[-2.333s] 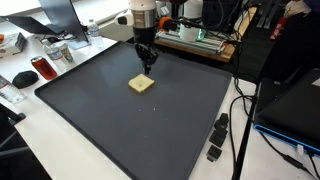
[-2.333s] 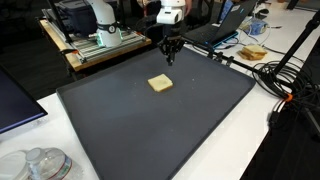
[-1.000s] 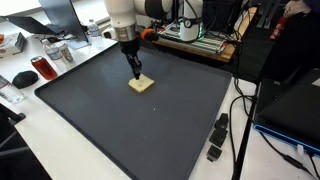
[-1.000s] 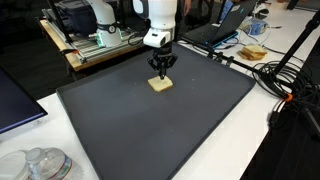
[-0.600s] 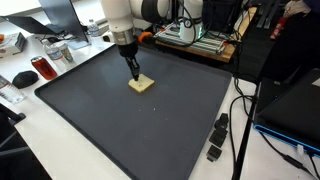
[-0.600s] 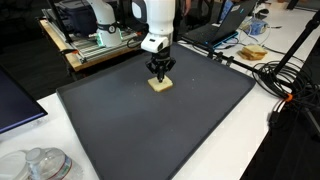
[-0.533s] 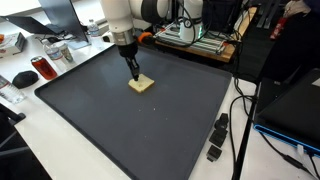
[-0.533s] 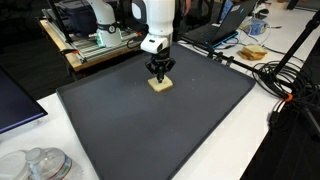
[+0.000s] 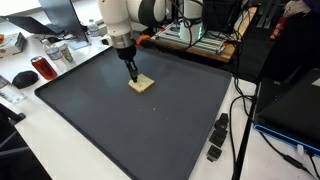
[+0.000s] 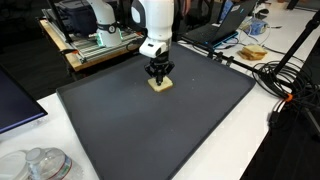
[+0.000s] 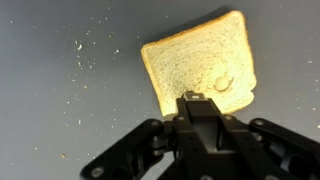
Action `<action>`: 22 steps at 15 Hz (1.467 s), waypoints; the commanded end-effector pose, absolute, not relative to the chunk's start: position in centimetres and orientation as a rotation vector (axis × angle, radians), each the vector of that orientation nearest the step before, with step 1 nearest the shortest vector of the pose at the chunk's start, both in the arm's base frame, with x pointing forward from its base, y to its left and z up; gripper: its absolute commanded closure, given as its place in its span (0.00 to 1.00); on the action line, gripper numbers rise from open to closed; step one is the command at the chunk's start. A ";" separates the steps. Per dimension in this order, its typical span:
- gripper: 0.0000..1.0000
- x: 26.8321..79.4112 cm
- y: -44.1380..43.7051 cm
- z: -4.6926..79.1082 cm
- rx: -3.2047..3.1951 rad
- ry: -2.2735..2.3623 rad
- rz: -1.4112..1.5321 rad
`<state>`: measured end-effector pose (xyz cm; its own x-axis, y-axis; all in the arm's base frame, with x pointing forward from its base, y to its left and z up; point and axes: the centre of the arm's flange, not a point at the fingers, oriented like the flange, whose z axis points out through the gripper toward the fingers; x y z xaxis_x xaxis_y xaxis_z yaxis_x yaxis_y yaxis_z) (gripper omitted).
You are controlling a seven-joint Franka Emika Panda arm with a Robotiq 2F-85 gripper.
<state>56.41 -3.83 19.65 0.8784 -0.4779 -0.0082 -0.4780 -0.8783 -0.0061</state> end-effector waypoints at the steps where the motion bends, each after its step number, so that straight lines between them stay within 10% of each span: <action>1: 0.95 57.4 -4.3 19.0 -3.016 0.784 0.037; 22: 0.95 57.1 -4.5 14.0 -3.131 0.217 0.164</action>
<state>57.66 -4.31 17.85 0.9600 -0.2736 -0.0603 -0.2746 -0.9615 -0.0088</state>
